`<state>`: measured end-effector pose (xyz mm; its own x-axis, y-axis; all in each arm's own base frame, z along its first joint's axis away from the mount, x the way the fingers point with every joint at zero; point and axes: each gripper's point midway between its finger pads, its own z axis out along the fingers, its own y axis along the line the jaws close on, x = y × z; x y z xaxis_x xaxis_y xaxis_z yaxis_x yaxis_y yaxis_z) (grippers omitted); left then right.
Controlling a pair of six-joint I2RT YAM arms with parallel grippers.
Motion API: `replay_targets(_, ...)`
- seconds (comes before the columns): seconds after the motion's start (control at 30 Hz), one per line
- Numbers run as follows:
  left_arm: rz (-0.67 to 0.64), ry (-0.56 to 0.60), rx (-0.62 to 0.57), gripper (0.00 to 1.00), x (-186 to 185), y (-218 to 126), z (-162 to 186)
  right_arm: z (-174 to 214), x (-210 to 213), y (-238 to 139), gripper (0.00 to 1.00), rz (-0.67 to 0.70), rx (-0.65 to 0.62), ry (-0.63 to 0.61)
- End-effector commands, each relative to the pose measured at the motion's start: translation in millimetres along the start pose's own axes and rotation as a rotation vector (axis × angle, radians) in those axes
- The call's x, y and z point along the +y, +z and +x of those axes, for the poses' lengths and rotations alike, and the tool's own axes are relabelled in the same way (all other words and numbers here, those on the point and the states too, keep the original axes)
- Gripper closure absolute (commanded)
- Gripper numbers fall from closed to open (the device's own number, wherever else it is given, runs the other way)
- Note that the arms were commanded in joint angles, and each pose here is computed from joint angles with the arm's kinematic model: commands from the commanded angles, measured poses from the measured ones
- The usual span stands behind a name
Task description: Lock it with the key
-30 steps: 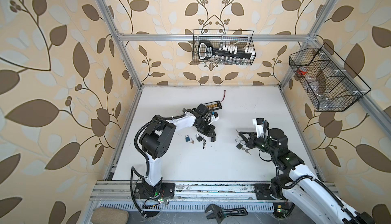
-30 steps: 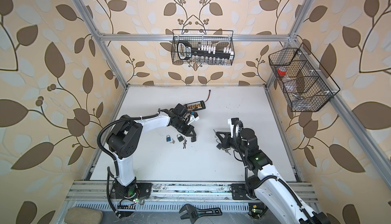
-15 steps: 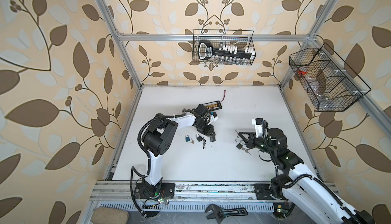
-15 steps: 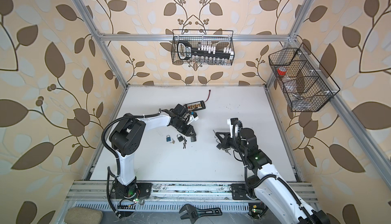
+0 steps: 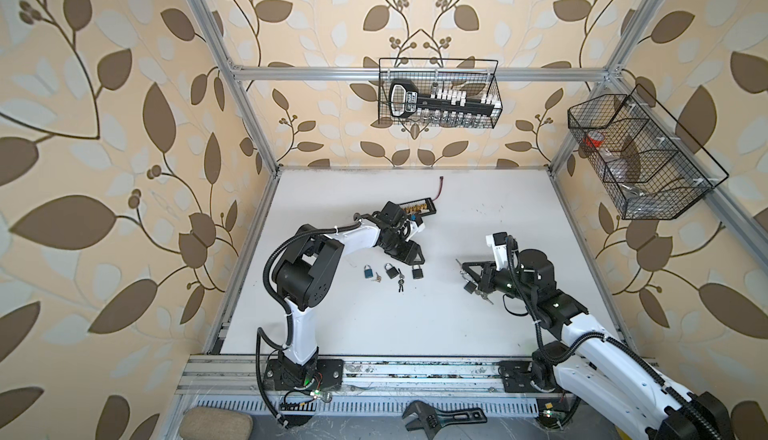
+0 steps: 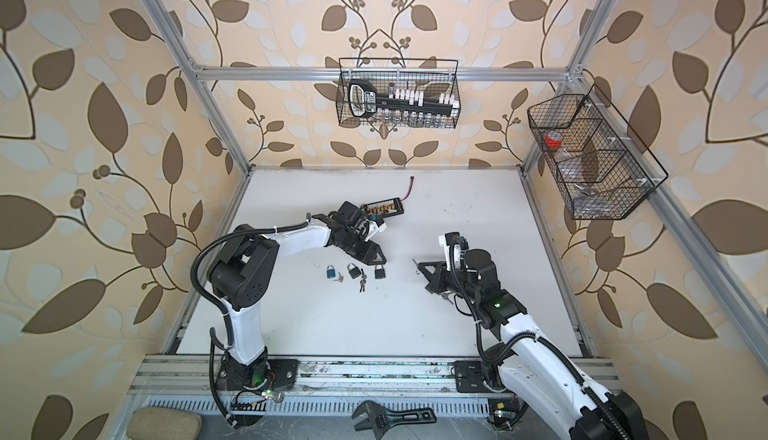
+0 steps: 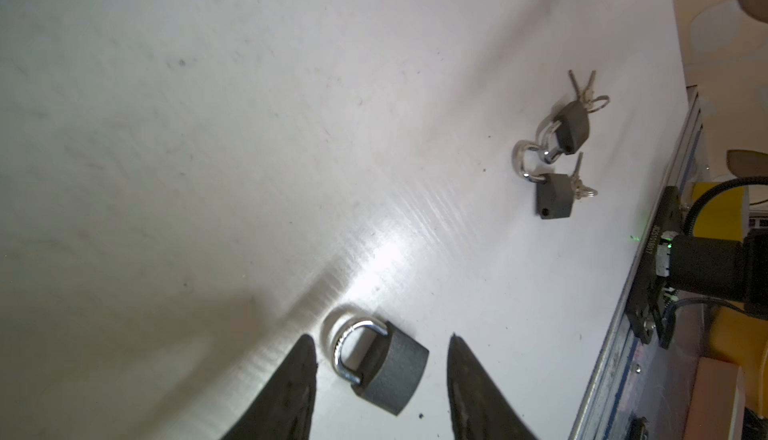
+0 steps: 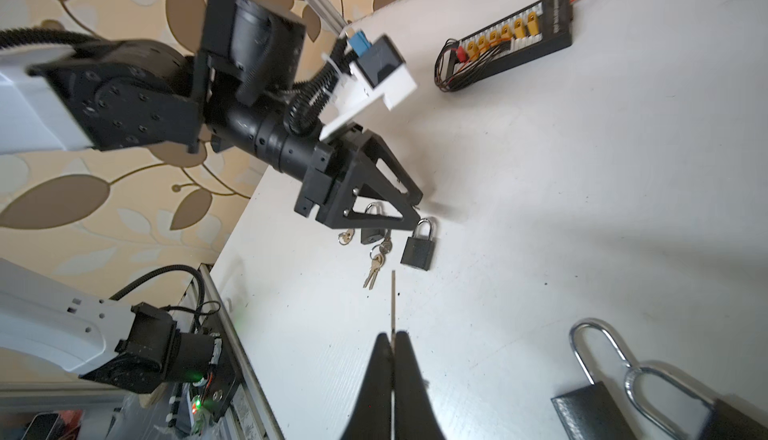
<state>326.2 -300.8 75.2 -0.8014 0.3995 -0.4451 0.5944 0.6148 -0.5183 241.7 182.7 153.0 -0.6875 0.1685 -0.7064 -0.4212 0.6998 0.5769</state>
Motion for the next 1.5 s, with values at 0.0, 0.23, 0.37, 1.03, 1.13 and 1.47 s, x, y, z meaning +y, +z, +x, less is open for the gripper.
replay_targets(0.0, 0.004, 0.070, -0.189, 0.48, -30, -49, -38, 0, 8, 7, 1.00, 0.035, -0.012, -0.046)
replay_targets(0.23, 0.038, 0.062, -0.364, 0.44, -62, -98, -39, 25, 47, 26, 1.00, 0.049, -0.050, -0.078)
replay_targets(0.37, 0.038, 0.042, -0.423, 0.41, -71, -118, -27, 39, 51, 37, 1.00, 0.076, -0.048, -0.041)
replay_targets(1.03, -0.044, -0.039, -0.456, 0.34, -65, -140, 13, 54, 4, 90, 1.00, 0.314, -0.007, -0.001)
replay_targets(1.13, -0.049, -0.031, -0.451, 0.34, -67, -144, 15, 55, -3, 98, 1.00, 0.334, 0.013, -0.002)
replay_targets(1.47, -0.038, -0.060, -0.459, 0.34, -68, -146, 25, 60, -17, 123, 1.00, 0.398, 0.060, -0.019)
